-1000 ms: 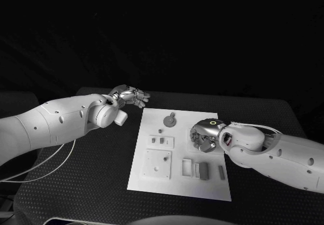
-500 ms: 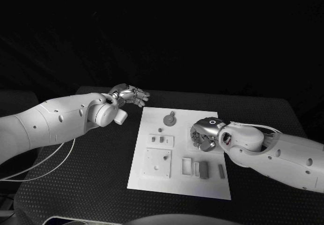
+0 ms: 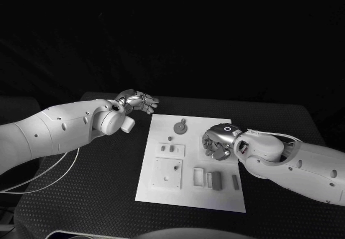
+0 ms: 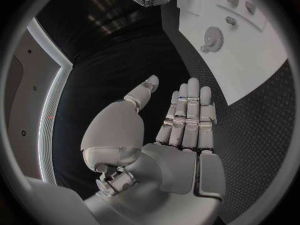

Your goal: Assemble the parts on the task board

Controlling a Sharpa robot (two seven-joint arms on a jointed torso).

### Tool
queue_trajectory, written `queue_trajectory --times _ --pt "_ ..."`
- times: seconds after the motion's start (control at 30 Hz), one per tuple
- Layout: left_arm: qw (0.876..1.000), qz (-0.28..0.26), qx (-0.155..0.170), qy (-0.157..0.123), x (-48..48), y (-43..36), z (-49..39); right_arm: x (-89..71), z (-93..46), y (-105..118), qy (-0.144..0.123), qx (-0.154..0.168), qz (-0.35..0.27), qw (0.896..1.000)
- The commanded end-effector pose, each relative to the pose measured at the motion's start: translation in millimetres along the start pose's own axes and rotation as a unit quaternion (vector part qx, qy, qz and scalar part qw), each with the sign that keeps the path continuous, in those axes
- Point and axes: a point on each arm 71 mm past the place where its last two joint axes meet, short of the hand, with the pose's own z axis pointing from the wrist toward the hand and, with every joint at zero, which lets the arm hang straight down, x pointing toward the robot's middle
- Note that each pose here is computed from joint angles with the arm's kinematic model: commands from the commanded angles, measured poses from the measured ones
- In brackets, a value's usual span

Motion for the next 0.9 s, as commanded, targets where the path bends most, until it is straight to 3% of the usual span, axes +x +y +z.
queue_trajectory --times 0.03,0.43,0.63,0.9 --pt "1.0 -0.001 0.005 0.006 1.2 -1.8 0.6 -7.6 -0.8 3 -0.003 -0.006 0.008 1.0" --pt "1.0 -0.001 0.006 0.005 1.5 -2.0 1.1 -45.4 -7.1 20 -0.042 -0.032 0.039 0.998" --pt "1.0 0.0 0.006 0.003 0.4 -1.9 1.1 -46.6 2.2 40 -0.049 -0.06 0.05 0.996" --pt "1.0 0.0 0.007 0.003 1.7 -2.5 1.6 -29.3 15.6 80 -0.057 -0.1 0.056 0.992"
